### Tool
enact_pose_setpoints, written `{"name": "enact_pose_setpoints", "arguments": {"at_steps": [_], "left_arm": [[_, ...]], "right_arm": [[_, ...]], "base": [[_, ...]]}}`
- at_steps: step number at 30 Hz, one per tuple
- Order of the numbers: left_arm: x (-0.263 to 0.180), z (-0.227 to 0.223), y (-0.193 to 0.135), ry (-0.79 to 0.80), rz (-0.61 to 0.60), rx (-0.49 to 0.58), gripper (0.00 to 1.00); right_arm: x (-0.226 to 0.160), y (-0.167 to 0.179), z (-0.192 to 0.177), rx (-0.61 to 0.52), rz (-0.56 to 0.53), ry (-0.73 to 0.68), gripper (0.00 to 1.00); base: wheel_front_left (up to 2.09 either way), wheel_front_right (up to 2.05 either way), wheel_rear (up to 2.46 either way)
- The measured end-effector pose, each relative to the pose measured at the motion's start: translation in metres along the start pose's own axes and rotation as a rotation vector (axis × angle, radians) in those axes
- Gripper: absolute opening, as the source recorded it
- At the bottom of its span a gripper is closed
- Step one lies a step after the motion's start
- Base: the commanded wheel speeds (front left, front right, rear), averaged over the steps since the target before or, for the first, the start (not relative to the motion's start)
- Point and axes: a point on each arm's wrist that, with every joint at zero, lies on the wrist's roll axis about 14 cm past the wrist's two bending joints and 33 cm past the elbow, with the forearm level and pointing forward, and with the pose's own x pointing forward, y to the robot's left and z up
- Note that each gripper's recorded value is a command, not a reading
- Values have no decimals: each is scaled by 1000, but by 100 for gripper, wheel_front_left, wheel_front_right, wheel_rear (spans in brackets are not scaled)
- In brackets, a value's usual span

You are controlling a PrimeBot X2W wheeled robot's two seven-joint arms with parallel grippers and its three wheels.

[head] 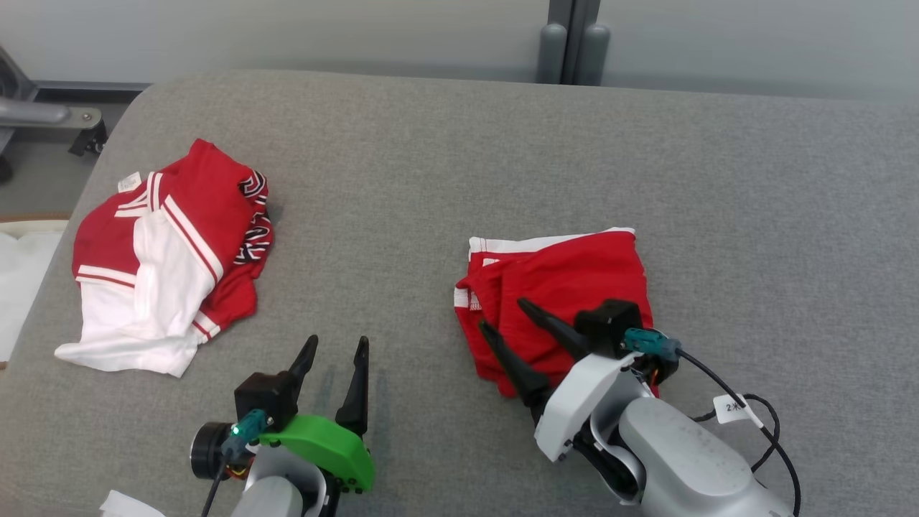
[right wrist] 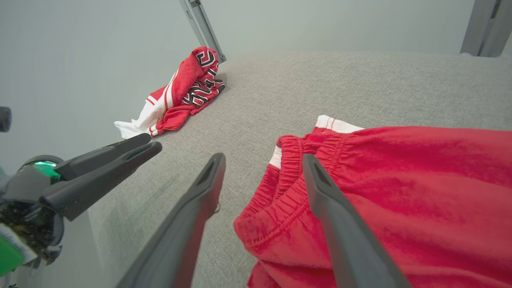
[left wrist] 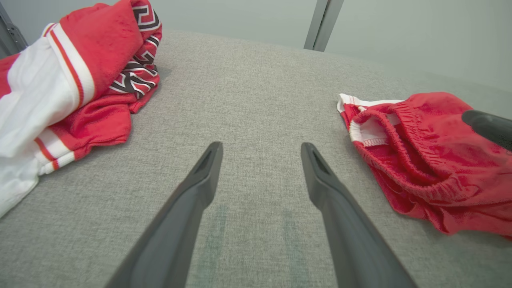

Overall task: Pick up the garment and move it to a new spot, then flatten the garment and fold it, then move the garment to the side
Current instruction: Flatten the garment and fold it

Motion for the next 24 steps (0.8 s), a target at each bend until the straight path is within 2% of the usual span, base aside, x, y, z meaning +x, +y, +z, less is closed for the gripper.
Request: {"name": "enact_pose_setpoints", "arguments": {"at_steps": [3, 6, 9, 17, 24], "left_arm": [[-1, 1, -1, -4, -3, 20, 100], [0, 4, -4, -14, -13, 35, 100], [1, 11, -7, -36, -24, 57, 100], [0, 27, -19, -94, -65, 143, 100], [-14, 31, -19, -121, -63, 182, 100]], "right_arm": [[-3, -7, 4, -16, -23, -16, 100], [-9, -28, 13, -46, -89, -42, 100], [-19, -55, 42, -96, -175, -123, 100], [-88, -116, 69, -203, -440, -225, 100], [-141, -136, 62, -234, -580, -221, 100]], "base": [[0, 0, 0], [0, 0, 0], [0, 0, 0], [0, 0, 0], [0, 0, 0]]}}
